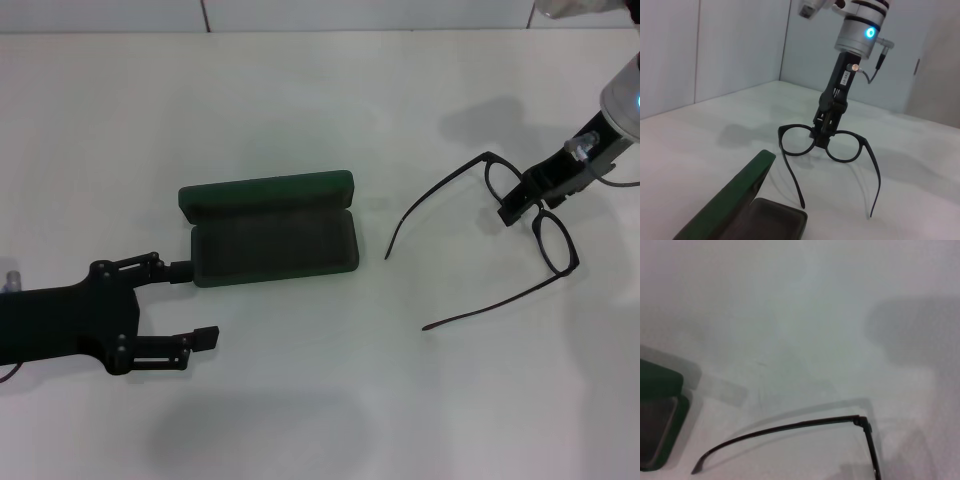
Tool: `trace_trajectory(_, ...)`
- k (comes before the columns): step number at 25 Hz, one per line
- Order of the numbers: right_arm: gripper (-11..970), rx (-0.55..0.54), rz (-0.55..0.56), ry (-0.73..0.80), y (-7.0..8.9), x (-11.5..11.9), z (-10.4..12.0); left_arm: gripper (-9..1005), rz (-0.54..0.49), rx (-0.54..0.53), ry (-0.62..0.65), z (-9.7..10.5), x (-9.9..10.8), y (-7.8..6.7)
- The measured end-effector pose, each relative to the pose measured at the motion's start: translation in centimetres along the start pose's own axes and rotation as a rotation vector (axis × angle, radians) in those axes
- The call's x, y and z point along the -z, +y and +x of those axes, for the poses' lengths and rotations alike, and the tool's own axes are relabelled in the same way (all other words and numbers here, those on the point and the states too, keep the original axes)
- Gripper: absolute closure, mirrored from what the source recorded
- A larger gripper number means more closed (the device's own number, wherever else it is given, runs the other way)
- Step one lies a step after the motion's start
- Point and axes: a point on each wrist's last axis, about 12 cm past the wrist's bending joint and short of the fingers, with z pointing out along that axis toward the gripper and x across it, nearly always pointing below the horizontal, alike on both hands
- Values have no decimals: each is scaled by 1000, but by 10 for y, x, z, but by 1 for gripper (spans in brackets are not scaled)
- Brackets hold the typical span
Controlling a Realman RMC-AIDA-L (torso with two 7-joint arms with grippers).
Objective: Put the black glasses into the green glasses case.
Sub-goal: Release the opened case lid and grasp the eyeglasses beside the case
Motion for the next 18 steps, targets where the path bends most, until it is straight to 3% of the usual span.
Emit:
trace_trajectory(3, 173, 4, 1, -6, 1, -1, 1, 115, -1, -2, -4, 0, 0, 0)
trace_trajectory(9, 390, 4, 0, -1, 1, -1, 1, 116, -1, -10, -6, -1, -1, 0)
trace_trajectory(18, 804, 4, 6, -13, 0, -1, 1, 116, 4, -2, -8, 1, -2, -1)
